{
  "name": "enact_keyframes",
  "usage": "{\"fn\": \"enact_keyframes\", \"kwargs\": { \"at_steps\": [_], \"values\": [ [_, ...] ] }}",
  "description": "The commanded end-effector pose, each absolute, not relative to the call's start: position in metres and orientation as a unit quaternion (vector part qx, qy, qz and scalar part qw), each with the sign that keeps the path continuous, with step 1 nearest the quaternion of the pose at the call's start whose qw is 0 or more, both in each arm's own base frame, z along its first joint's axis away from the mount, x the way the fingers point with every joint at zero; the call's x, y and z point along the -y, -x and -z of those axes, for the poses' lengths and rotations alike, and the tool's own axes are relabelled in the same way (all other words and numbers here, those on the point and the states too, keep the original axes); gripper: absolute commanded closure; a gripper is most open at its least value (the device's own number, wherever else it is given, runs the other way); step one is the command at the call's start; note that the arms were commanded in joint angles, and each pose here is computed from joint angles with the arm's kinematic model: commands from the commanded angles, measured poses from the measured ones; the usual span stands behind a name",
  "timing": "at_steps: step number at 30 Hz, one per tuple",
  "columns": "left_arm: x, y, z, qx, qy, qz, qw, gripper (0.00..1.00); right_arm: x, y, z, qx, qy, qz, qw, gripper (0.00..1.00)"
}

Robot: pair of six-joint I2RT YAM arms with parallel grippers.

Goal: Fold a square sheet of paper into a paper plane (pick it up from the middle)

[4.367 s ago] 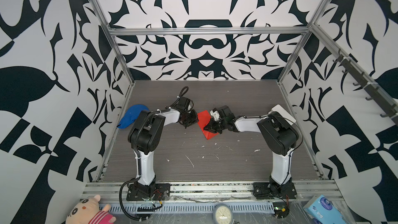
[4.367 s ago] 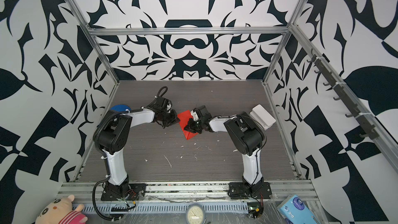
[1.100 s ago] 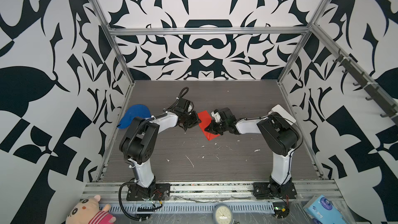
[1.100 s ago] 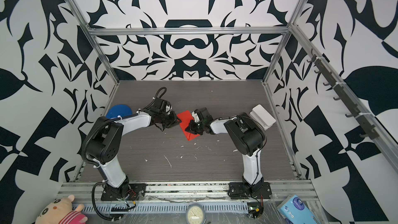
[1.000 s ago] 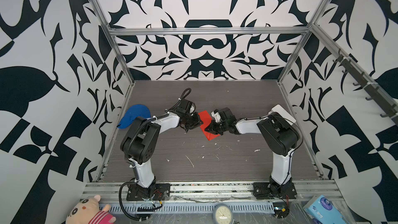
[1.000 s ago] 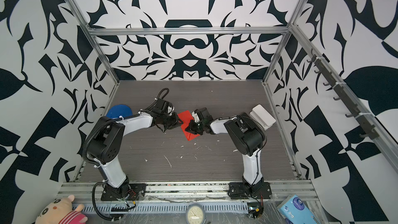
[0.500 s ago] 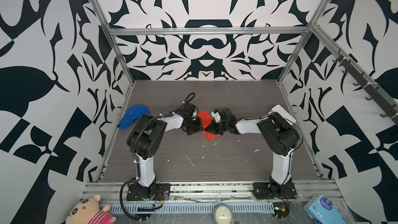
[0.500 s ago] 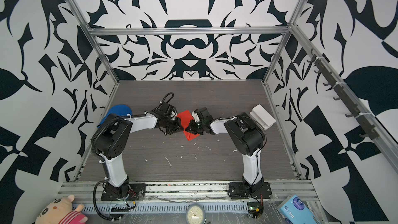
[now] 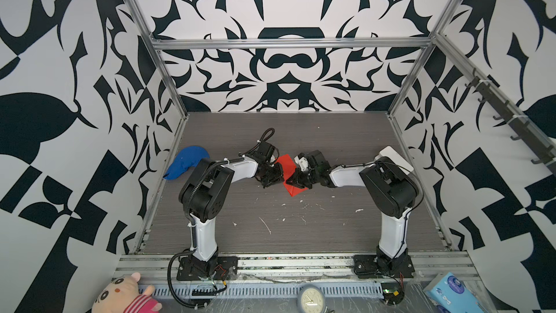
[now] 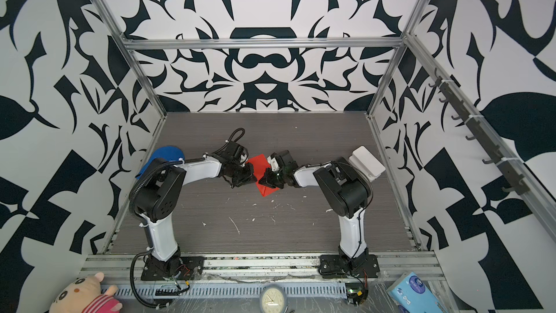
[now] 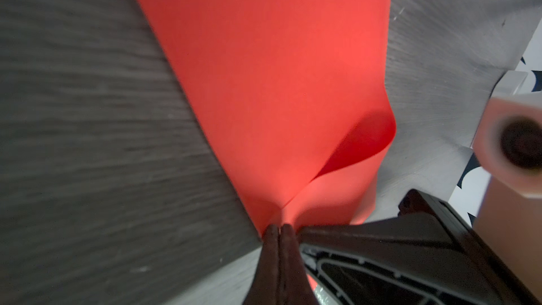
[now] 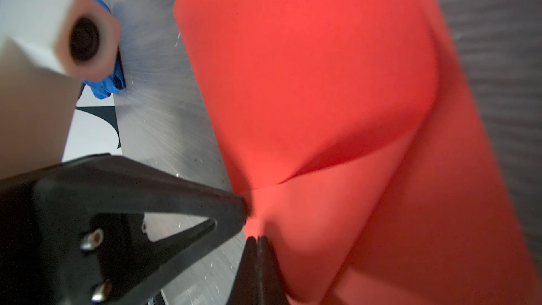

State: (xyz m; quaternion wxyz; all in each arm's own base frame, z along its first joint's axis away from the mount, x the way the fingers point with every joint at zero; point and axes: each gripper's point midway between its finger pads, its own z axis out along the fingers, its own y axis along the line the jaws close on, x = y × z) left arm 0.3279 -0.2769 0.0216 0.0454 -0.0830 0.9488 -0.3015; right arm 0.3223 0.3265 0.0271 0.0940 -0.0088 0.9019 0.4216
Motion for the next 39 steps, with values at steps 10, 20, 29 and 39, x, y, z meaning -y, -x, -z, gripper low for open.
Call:
{"fn": "enact_keyframes", "kwargs": {
  "at_steps": [10,20,29,39],
  "values": [
    [0.259,-0.318,0.005,-0.963,0.098,0.249,0.022,1.0,-0.311,-0.291,-0.038,-0.904,0.037,-0.419,0.077,1.0],
    [0.256,-0.319,0.006,-0.965,0.102,0.241,0.028,1.0,-0.311,-0.276,-0.033,-0.9,0.061,-0.427,0.053,1.0],
    [0.257,-0.321,0.004,-0.965,0.1,0.242,0.029,1.0,-0.303,-0.289,-0.055,-0.894,0.059,-0.432,0.103,1.0],
    [0.272,-0.332,-0.016,-0.957,0.081,0.275,0.043,1.0,-0.283,-0.318,-0.044,-0.919,0.045,-0.37,0.129,0.75]
  ]
}}
